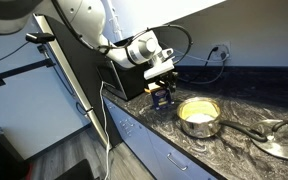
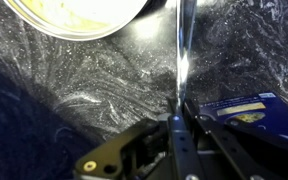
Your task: Pick up the folk and stir in the pot
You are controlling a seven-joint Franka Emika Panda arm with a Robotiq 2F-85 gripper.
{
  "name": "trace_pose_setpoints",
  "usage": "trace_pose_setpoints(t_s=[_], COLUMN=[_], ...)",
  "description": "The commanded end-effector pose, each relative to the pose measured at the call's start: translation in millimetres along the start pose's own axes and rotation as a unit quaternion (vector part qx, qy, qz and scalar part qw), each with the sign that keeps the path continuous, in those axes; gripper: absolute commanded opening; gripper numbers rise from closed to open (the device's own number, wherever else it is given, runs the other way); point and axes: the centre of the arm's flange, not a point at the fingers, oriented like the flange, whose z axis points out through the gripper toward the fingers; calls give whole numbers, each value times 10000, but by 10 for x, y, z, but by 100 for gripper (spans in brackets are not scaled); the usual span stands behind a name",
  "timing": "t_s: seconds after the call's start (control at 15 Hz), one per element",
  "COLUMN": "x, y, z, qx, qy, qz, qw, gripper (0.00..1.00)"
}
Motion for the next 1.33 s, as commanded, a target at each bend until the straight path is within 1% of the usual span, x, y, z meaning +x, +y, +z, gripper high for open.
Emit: trace_pose_setpoints(t_s=[0.0, 0.13, 0.27, 0.4, 0.53, 0.67, 0.8, 0.93, 1.07, 1.27], x=[-219, -286, -365, -450, -558, -685, -790, -883, -948, -989], y=[-63, -30, 26, 139, 294, 461, 576, 645, 666, 663], z=[-380, -496, -588, -633, -639, -614, -560, -473, -333, -78], qx=[-288, -471, -715, -979, -1211, -1438, -1580, -1636, -1624, -1555], qy=[-46, -80, -213, -501, -1046, -1616, -2208, -2765, -3230, -3713], qz=[114, 58, -80, -228, -406, -496, -609, -808, -1123, -1766], qw=[9995, 9988, 9972, 9937, 9863, 9750, 9605, 9435, 9256, 8982], gripper=[2, 2, 2, 2, 2, 2, 2, 2, 2, 2])
